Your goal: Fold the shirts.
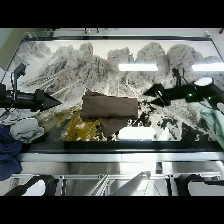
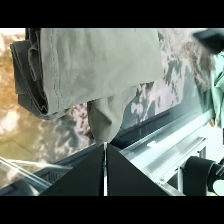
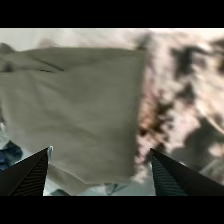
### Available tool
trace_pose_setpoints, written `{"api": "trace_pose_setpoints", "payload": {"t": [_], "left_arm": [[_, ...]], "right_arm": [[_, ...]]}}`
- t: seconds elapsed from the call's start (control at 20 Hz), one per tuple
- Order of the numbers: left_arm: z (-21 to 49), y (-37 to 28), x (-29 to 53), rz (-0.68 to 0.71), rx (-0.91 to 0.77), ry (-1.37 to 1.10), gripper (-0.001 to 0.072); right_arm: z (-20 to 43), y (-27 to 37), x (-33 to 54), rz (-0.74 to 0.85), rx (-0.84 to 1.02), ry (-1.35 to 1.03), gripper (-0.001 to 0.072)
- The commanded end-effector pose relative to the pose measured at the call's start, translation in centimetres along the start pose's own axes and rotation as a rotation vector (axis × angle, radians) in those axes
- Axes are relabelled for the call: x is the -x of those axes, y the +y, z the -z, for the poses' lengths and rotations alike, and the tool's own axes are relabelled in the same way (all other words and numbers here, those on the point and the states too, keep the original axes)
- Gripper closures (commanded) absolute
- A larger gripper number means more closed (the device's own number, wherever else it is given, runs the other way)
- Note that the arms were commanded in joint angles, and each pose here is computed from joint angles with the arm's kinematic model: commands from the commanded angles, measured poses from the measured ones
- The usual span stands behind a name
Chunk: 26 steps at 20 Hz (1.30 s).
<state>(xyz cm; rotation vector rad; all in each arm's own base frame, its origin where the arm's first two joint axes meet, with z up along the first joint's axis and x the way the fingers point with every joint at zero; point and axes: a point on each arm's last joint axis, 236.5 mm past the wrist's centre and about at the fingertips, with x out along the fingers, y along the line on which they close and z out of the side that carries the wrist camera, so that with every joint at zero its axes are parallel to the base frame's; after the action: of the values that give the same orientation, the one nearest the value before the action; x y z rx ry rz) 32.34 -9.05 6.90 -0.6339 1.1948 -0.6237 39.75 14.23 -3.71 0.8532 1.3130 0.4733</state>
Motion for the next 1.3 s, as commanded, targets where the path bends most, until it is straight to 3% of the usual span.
{"api": "trace_pose_setpoints", "payload": {"t": [0.0,0.2,0.7,0.75,0.8,0.85,0.9,1.1,1.25], "left_arm": [[0.4,-0.2,0.0,0.008,-0.001,0.014,0.0687],[0.5,-0.3,0.0,0.01,-0.002,0.02,0.0688],[0.8,-0.4,0.0,0.014,-0.002,0.03,0.0687],[0.8,-0.4,0.0,0.015,-0.002,0.033,0.0687],[0.9,-0.4,0.0,0.015,-0.002,0.034,0.0687],[0.9,-0.4,0.0,0.017,-0.002,0.037,0.0687],[1.0,-0.5,0.0,0.019,-0.002,0.042,0.0687],[1.1,-0.5,0.1,0.02,-0.002,0.045,0.0687],[0.4,-0.1,0.0,0.005,-0.018,0.017,0.0687]], "right_arm": [[2.7,-4.4,-1.1,0.043,-0.067,0.085,-0.0007],[2.5,-1.1,-4.3,-0.132,-0.075,0.089,-0.0007],[4.4,4.0,-10.7,-0.339,-0.091,0.122,-0.0005],[4.0,4.7,-10.5,-0.369,-0.103,0.103,0.0031],[3.6,5.2,-10.3,-0.395,-0.104,0.089,0.0229],[3.2,6.3,-9.9,-0.446,-0.088,0.071,0.0548],[2.6,7.6,-9.1,-0.51,-0.078,0.045,0.0687],[-1.8,12.3,-1.4,-0.718,-0.013,-0.128,0.0689],[-6.3,12.0,11.3,-0.688,0.094,-0.388,0.0689]]}}
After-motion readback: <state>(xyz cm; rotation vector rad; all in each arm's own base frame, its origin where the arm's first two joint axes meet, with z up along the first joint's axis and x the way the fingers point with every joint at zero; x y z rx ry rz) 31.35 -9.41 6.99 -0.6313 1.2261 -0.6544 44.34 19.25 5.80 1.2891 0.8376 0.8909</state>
